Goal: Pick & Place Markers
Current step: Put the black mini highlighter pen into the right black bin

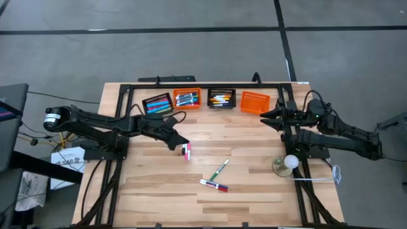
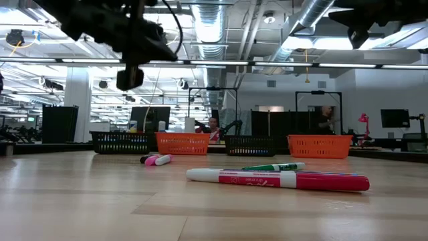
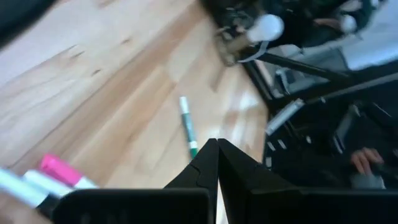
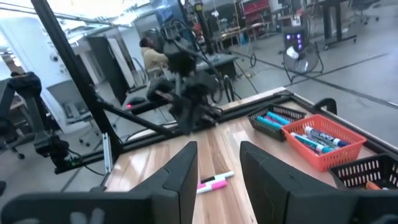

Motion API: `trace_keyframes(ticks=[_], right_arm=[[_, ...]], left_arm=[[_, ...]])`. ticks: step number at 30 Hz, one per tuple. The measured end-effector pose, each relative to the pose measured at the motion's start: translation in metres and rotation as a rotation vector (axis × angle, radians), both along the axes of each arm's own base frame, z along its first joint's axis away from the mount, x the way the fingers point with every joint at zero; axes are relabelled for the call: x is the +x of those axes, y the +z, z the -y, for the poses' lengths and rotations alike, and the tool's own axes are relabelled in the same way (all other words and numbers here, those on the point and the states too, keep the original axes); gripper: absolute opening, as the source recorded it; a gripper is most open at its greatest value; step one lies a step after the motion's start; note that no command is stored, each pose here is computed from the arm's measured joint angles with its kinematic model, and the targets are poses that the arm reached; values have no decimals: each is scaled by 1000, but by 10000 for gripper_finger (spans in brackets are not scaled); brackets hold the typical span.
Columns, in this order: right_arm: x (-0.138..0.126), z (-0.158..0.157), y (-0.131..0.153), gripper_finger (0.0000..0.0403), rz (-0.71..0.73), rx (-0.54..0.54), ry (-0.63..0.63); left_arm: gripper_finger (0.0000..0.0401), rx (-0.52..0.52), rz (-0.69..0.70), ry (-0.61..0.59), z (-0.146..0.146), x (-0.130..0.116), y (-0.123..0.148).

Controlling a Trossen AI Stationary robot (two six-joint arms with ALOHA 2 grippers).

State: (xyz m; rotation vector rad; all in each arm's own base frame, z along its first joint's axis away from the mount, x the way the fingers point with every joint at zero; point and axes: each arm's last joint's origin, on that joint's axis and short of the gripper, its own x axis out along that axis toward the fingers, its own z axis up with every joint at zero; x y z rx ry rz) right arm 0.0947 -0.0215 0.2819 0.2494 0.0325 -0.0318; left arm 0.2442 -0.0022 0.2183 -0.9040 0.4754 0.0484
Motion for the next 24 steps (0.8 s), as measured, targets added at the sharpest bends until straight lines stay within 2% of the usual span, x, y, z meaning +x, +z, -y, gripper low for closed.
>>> trace_keyframes(ticks=[14, 20, 24], right_arm=[[0, 0, 0, 111, 0, 0, 5], [0, -1, 0, 111, 0, 24, 9], [0, -1, 0, 111, 0, 24, 10]], left_arm=[[6, -177, -293, 202, -27, 20, -61], [6, -203, -292, 213, -27, 20, -61], [8, -128, -228, 187, -29, 18, -50]])
